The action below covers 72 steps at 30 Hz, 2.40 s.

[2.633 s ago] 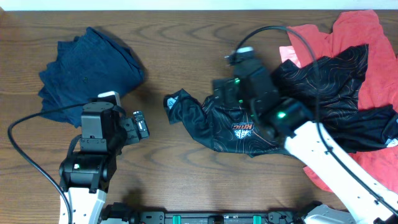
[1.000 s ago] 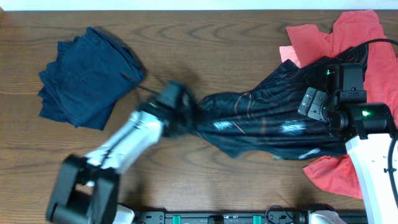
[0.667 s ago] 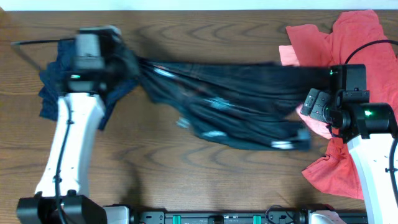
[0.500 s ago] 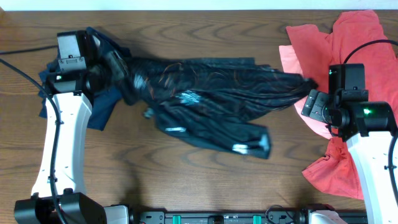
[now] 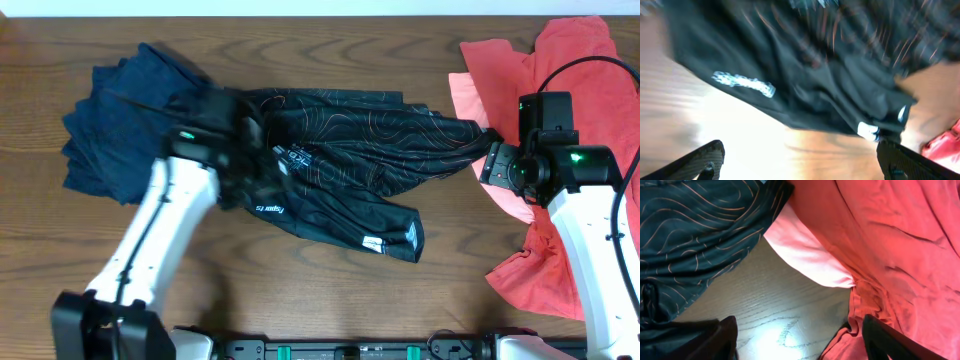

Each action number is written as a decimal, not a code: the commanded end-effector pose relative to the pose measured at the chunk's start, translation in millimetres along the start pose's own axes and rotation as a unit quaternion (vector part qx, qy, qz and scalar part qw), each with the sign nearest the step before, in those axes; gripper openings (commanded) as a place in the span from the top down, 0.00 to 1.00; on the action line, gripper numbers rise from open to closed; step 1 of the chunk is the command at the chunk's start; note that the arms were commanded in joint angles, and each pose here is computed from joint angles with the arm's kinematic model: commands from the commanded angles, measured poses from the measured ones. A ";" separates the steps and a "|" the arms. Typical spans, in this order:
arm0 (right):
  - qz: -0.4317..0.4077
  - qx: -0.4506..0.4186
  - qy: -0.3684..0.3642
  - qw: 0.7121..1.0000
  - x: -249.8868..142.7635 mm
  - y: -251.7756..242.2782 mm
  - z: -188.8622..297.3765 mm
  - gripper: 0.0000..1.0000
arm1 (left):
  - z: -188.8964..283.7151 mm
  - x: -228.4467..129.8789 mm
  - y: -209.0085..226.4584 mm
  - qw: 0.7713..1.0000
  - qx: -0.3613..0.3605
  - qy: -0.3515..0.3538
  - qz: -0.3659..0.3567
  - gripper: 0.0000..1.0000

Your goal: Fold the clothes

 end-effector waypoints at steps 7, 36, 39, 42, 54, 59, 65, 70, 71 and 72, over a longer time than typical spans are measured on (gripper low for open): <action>0.004 -0.001 0.007 1.000 -2.8 -1.9 -0.5 0.21 | -84.8 -68.6 -29.8 0.999 -0.031 0.030 0.016 0.03; 0.003 0.007 0.030 1.000 -10.5 -18.4 -4.0 0.18 | -93.5 -92.8 11.7 0.993 0.046 0.105 -0.008 0.94; 0.030 0.048 0.034 0.998 -11.6 -11.0 -6.1 0.20 | -55.7 -74.3 42.3 0.995 0.079 0.063 -0.002 0.94; 0.055 0.083 0.044 0.994 -11.9 -0.8 -13.3 0.30 | -17.2 -51.9 76.5 0.994 0.107 0.002 0.033 0.94; 0.047 0.126 -0.055 0.989 63.7 25.3 -78.7 0.99 | 56.0 0.7 166.9 0.957 0.110 -0.132 0.236 0.94; 0.053 0.159 -0.086 0.982 87.5 42.8 -115.9 0.99 | 60.5 5.7 174.9 0.949 0.073 -0.127 0.280 0.94; 0.051 0.158 -0.114 0.979 105.6 51.8 -166.6 0.99 | 60.4 5.5 174.5 0.951 0.074 -0.126 0.272 0.94; 0.051 0.156 -0.119 0.979 106.5 57.7 -204.9 0.99 | 60.3 5.0 174.6 0.951 0.074 -0.125 0.272 0.94; 0.050 0.152 -0.116 0.980 104.8 57.0 -211.7 0.99 | 60.3 5.0 174.6 0.951 0.074 -0.125 0.272 0.94; 0.048 0.143 -0.111 0.982 102.2 54.2 -219.4 0.99 | 60.3 5.3 174.5 0.951 0.074 -0.125 0.272 0.94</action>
Point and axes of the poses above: each gripper's point midway between its finger pads, its own z axis back along the fingers, its own y axis along the line the jaws close on, x = y × z, the point moved 2 cm from there along z, back along the fingers, and after that the axes turned 14 degrees about z, right-handed, at the moved point
